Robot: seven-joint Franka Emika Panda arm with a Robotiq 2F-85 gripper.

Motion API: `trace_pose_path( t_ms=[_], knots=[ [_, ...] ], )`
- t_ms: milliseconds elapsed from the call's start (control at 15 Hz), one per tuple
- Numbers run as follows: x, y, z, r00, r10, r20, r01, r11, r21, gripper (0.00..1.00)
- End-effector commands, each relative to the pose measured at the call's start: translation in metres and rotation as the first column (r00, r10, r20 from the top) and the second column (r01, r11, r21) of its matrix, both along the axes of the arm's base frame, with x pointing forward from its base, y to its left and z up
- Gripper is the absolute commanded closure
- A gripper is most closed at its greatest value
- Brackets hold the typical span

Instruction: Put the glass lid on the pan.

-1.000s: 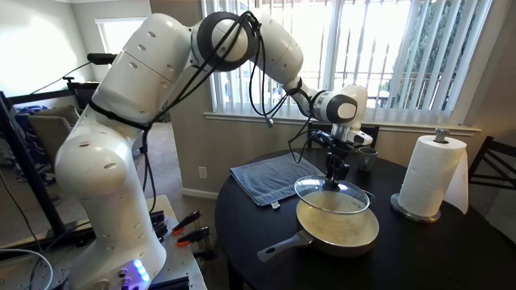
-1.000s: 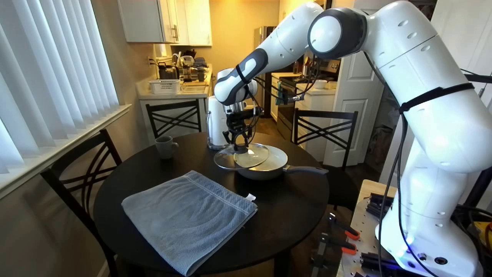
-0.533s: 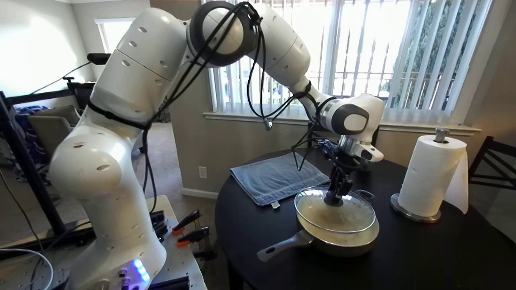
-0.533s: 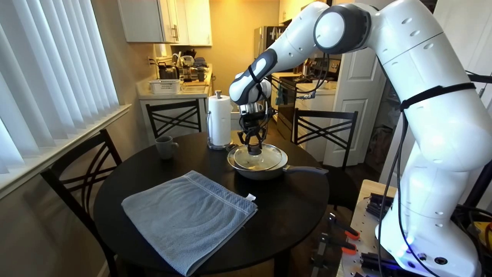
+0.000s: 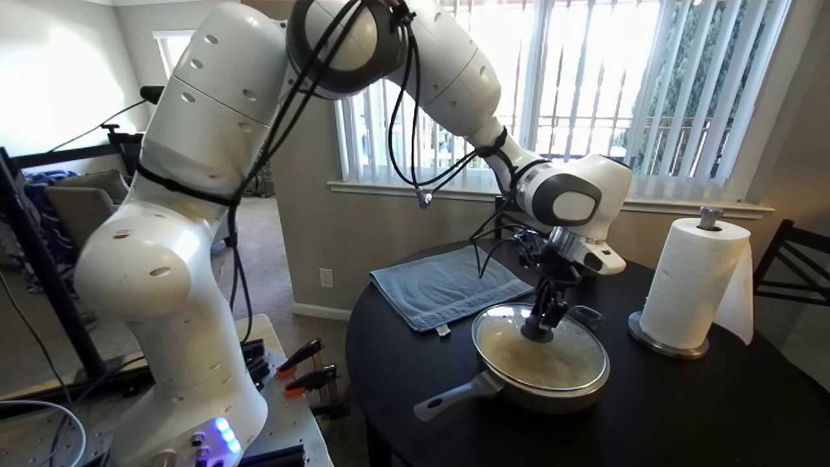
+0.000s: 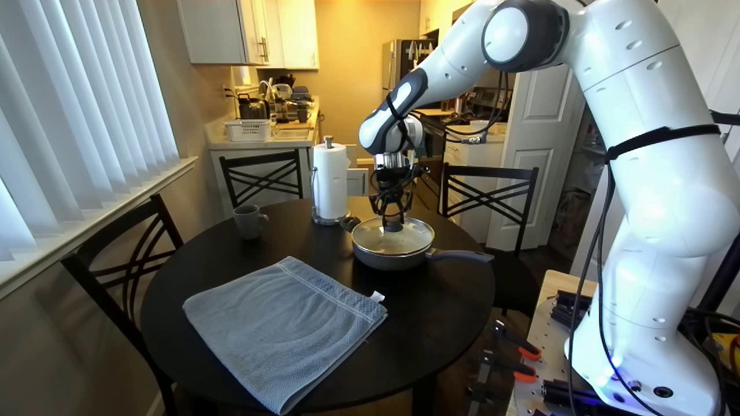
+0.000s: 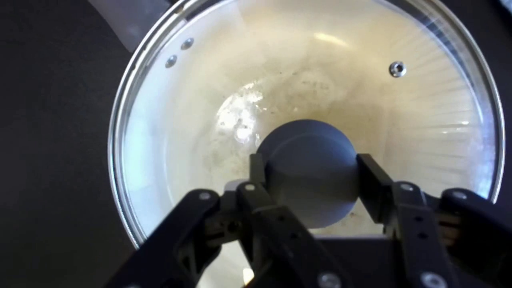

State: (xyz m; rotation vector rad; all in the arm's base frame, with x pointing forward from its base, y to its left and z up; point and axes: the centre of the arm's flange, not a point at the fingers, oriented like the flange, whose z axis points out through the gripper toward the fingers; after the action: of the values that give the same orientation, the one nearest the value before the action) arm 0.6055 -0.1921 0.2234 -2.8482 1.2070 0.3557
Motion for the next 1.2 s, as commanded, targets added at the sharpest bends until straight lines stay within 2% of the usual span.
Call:
trace_pose_path(
  t_ms=[0,800,867,933,1133],
  knots=[
    [-0.018,0.003,0.011,1.000,-0.010,0.024,0.010,1.000,0.017,0.67],
    [-0.006,0.022,0.006,0.997,0.000,0.074,0.002,0.999,-0.034,0.67],
    [-0.006,0.023,0.007,0.997,-0.002,0.081,0.006,0.999,-0.046,0.17],
    [-0.006,0.024,0.007,0.996,-0.003,0.090,0.007,0.999,-0.053,0.16],
    [-0.004,0.029,0.013,0.992,-0.003,0.123,0.017,0.993,-0.115,0.00]
  ],
)
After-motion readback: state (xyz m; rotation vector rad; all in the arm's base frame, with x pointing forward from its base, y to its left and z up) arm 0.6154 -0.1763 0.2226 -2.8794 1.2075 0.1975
